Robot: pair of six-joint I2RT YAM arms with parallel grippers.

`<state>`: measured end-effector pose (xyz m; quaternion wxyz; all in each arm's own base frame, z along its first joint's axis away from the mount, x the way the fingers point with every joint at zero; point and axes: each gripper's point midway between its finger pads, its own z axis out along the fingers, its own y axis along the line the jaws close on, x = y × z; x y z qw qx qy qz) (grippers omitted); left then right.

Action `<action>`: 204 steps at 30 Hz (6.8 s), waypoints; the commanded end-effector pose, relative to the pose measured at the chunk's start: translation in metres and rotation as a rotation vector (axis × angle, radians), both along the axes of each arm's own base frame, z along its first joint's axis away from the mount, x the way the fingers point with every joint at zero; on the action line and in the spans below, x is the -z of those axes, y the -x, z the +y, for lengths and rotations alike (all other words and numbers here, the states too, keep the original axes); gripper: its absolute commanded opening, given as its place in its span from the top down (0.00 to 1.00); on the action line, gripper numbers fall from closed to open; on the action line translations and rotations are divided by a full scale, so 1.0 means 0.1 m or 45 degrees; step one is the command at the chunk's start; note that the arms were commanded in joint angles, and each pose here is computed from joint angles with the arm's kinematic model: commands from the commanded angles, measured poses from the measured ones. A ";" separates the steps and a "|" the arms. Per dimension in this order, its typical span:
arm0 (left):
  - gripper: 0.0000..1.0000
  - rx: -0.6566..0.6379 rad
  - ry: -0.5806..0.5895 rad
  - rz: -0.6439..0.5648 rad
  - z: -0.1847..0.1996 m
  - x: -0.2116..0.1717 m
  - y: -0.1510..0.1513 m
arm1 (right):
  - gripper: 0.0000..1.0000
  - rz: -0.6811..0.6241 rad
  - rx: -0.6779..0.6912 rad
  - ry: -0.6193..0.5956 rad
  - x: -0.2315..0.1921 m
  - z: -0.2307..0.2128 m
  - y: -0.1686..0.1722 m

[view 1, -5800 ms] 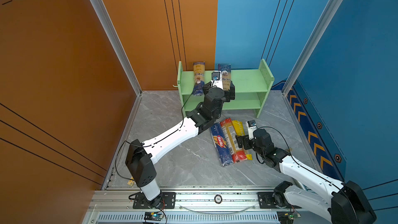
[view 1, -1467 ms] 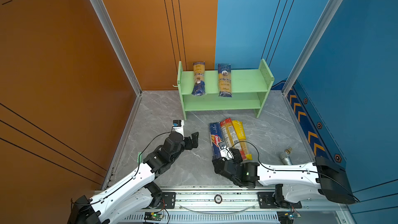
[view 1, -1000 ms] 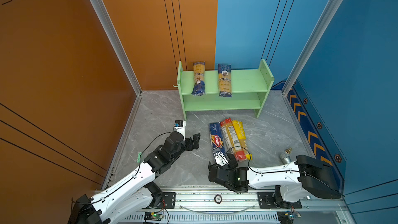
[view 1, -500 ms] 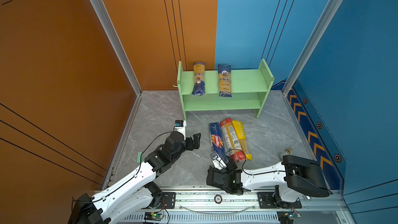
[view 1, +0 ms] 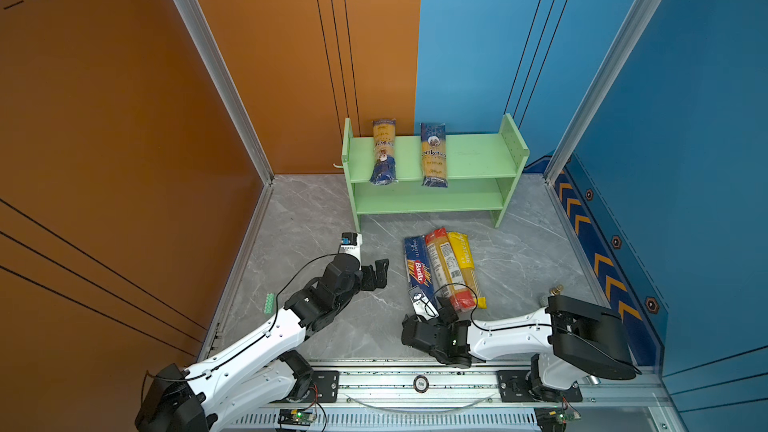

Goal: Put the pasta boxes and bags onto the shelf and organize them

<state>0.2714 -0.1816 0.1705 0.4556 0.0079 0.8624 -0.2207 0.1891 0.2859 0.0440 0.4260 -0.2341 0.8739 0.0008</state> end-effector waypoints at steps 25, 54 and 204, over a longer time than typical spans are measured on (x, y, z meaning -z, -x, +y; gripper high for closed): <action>0.02 -0.036 -0.001 -0.057 -0.02 -0.19 -0.04 | 0.00 0.165 0.048 -0.109 0.07 0.14 -0.25; 0.02 -0.033 -0.017 -0.070 -0.01 -0.24 -0.06 | 0.07 0.296 0.328 -0.150 0.25 -0.01 -0.36; 0.02 -0.018 0.032 -0.043 -0.17 -0.03 -0.17 | 1.00 -0.239 0.334 -0.442 -3.33 -1.87 -0.44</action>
